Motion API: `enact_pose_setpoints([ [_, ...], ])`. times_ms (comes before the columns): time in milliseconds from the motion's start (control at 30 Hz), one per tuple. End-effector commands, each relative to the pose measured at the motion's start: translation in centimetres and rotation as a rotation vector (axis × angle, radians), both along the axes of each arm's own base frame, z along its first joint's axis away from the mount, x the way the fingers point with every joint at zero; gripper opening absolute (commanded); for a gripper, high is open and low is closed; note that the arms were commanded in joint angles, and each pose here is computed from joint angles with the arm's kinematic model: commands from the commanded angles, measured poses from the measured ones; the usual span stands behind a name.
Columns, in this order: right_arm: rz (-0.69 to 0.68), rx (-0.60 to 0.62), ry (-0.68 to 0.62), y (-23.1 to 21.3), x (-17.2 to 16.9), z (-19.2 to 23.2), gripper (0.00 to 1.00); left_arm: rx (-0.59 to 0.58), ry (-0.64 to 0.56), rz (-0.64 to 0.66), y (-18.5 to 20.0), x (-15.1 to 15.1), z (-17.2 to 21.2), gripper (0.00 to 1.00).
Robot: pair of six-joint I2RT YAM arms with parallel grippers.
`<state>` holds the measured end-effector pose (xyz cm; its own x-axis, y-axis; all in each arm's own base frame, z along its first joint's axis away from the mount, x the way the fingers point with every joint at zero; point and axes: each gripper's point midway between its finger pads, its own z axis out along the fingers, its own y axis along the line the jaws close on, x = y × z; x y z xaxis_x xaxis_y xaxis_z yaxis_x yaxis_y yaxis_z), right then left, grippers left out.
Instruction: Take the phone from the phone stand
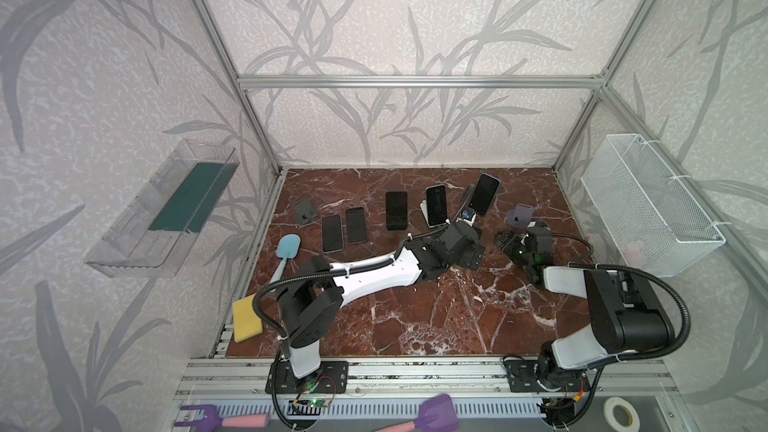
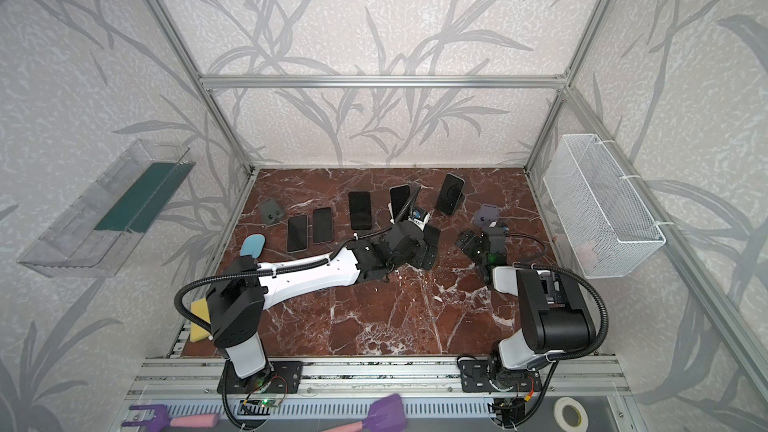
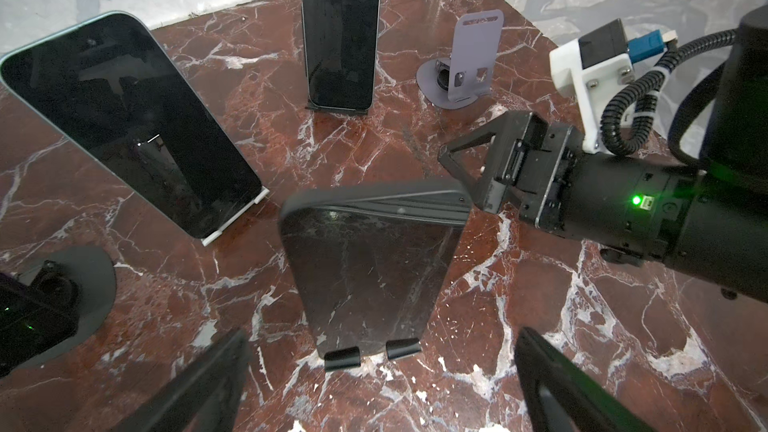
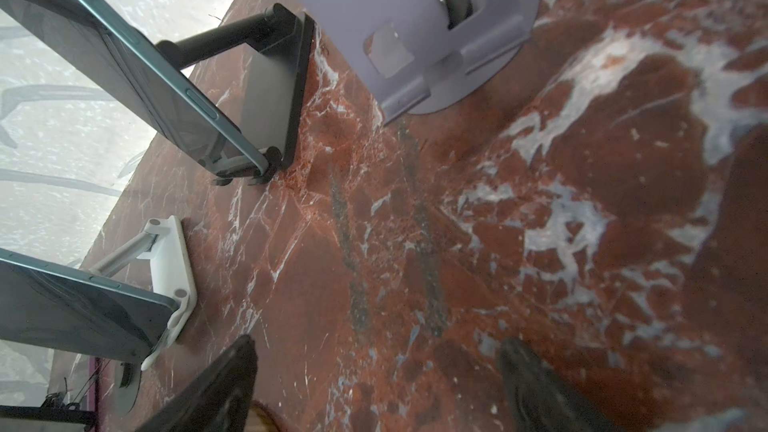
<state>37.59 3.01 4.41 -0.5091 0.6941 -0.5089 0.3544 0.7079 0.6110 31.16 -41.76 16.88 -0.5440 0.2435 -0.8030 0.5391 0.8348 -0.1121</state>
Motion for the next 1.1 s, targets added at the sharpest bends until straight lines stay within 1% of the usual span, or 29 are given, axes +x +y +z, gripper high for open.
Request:
enact_pose_setpoints([
  [0,-0.023,0.01,0.034,0.1,-0.6,-0.2,0.91,-0.038,-0.01,0.003,-0.9,0.3,0.6,0.99],
  [67,-0.047,-0.005,0.05,-0.2,-0.7,-0.8,0.92,-0.068,-0.024,0.012,-1.0,0.4,0.5,0.99],
  [133,-0.051,-0.008,0.027,-0.2,-1.0,-1.3,0.92,-0.093,-0.035,0.014,-1.1,0.6,0.5,0.99],
  [167,-0.076,0.004,0.011,-0.4,-1.1,-1.5,0.92,-0.096,-0.039,0.005,-1.4,0.6,0.6,0.99],
  [233,-0.086,0.034,-0.041,-0.7,-0.6,-1.2,0.92,-0.085,-0.042,-0.012,-1.7,0.6,0.6,0.99],
  [300,-0.06,0.071,-0.045,-0.4,0.0,-0.8,0.92,-0.06,-0.038,-0.005,-1.7,0.8,0.1,0.99],
  [367,-0.025,0.079,-0.038,0.2,0.2,-0.7,0.92,-0.027,-0.047,0.029,-1.0,1.2,-0.3,0.99],
  [467,-0.031,0.086,-0.039,0.3,-0.2,-1.2,0.92,-0.021,-0.075,0.052,-0.5,1.6,-0.2,0.99],
  [700,-0.028,0.116,-0.025,0.6,-0.3,-2.3,0.92,0.014,-0.063,0.031,-1.0,1.8,-0.9,0.99],
  [733,-0.023,0.119,-0.054,0.7,0.0,-1.8,0.92,0.016,-0.069,0.033,-1.0,1.9,-0.9,0.99],
  [867,-0.029,0.124,-0.055,0.6,0.0,-2.0,0.92,0.018,-0.096,0.031,-1.1,2.8,-0.4,0.99],
  [1067,-0.036,0.122,-0.061,0.5,0.0,-1.9,0.91,0.023,-0.094,0.035,-0.8,3.7,0.0,0.99],
])
